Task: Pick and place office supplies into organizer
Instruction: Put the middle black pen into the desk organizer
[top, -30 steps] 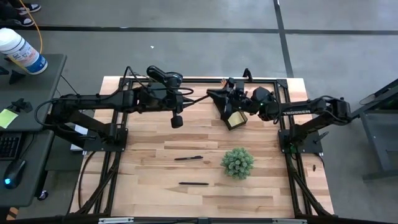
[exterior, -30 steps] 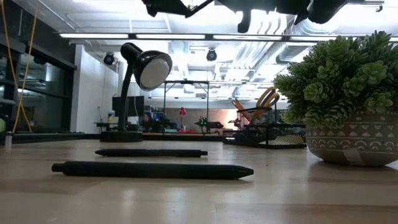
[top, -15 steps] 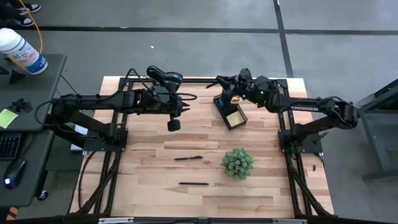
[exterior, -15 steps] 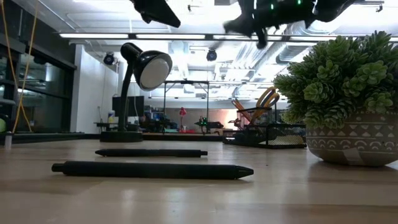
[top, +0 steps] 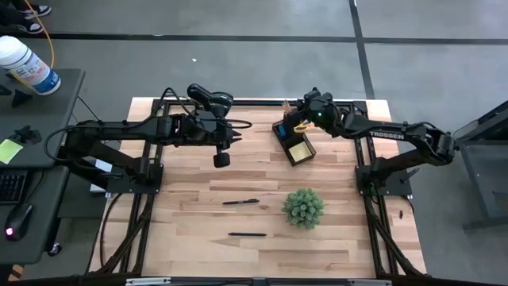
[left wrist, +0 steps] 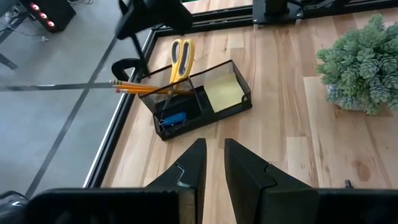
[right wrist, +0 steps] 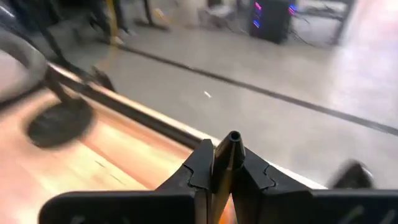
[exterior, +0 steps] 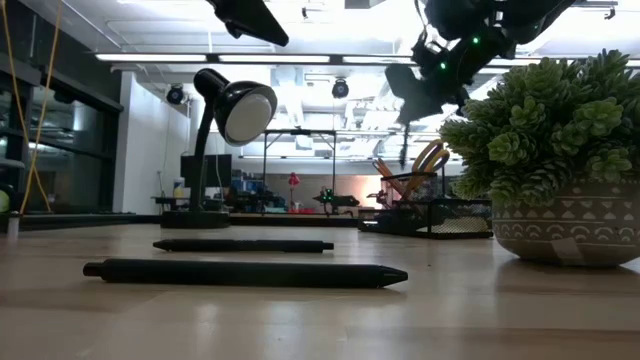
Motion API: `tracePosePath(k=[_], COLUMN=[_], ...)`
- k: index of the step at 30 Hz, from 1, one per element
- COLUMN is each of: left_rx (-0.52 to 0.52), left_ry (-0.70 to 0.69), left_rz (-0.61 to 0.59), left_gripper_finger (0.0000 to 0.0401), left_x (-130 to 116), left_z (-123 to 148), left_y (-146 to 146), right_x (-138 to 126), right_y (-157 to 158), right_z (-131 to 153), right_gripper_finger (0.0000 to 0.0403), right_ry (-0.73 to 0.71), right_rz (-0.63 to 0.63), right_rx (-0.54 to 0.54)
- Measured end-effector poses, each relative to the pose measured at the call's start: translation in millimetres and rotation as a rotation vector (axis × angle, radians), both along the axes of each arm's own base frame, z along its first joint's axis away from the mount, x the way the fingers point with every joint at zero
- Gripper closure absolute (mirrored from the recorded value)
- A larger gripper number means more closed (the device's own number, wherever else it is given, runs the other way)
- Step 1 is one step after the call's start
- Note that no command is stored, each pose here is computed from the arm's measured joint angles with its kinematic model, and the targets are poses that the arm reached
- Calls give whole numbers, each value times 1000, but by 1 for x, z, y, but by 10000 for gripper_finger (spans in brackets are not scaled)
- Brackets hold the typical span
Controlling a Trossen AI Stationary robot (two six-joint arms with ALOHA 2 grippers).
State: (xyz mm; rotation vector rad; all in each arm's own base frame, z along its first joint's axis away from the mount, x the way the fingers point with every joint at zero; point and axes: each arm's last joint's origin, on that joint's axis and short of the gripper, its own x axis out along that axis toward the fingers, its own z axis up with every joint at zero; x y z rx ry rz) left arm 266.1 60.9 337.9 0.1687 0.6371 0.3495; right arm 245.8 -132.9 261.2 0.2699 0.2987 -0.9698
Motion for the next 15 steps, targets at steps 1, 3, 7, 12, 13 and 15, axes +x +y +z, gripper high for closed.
tracePosePath(k=[1, 3, 7, 12, 13, 15], left_rx=[1, 2, 3, 10, 10, 10], left_ry=[0, 1, 1, 3, 3, 3], left_rz=[2, 4, 5, 14, 15, 16], left_gripper_finger=[355, 355, 355, 355, 355, 355], left_x=[0, 0, 0, 0, 0, 0], left_z=[0, 0, 0, 0, 0, 0], left_y=[0, 0, 0, 0, 0, 1], right_x=[-2, -4, -8, -9, -8, -4], right_y=[0, -1, -4, -11, -12, -14], right_z=[-3, -6, -10, -13, -16, -24], right_gripper_finger=[375, 375, 375, 375, 375, 375], right_ry=[28, 66, 120, 99, 106, 124], right_rz=[-14, -22, -38, -33, -26, 2], right_rx=[8, 25, 37, 70, 82, 114])
